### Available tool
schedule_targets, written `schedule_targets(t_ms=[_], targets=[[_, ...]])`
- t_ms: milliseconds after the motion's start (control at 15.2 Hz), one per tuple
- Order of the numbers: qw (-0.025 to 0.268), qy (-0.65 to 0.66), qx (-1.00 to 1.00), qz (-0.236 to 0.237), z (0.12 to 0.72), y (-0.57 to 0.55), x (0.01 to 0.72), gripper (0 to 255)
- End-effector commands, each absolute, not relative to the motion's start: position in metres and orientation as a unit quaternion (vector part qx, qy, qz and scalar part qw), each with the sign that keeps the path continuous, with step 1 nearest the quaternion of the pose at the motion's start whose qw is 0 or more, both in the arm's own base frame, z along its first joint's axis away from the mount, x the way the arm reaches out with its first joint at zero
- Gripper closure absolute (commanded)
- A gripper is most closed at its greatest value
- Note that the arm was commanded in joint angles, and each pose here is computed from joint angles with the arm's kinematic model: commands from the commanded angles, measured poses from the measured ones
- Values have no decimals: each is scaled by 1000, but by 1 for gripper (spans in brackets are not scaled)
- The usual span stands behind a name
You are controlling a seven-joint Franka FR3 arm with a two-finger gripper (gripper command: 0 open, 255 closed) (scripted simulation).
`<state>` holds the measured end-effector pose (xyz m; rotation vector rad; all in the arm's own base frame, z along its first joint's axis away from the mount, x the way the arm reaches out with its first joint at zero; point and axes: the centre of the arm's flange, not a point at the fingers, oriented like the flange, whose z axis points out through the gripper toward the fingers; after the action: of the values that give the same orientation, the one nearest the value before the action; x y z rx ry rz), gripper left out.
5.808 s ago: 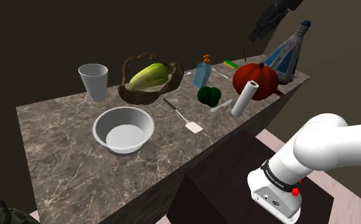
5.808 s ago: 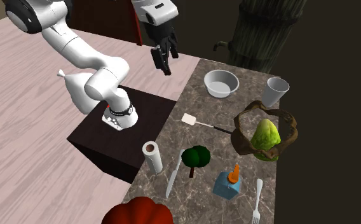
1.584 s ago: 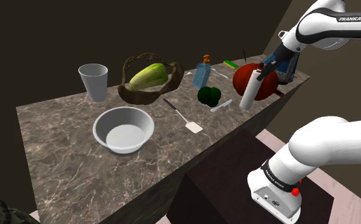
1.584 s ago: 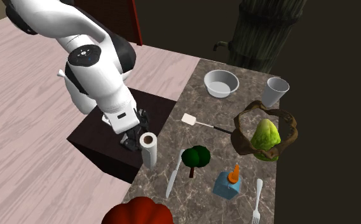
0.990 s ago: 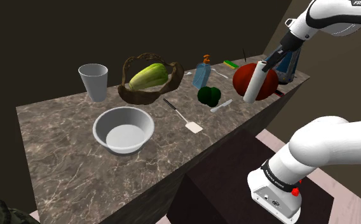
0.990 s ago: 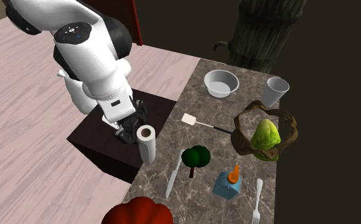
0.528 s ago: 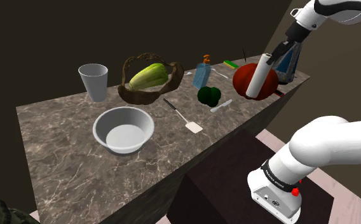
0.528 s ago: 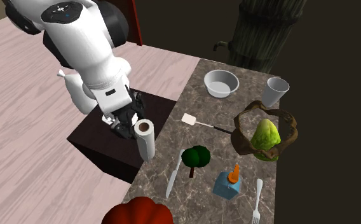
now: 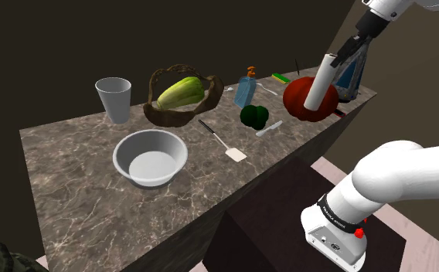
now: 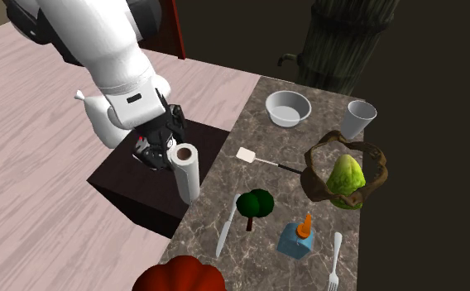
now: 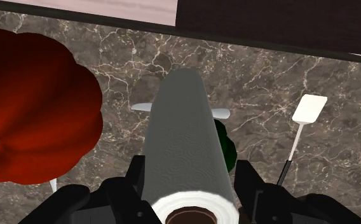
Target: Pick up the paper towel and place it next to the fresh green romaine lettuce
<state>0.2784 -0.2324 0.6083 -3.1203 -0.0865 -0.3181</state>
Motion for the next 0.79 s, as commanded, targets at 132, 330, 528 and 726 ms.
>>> schedule_targets(t_ms=[132,330,528,726], targets=[[2,-28,-994,-101,630,-233,278,255],[2,-28,-994,-101,645,-233,278,255],[2,-28,-994,-101,661,-233,278,255],[2,-28,-994,-101,677,-233,278,255]])
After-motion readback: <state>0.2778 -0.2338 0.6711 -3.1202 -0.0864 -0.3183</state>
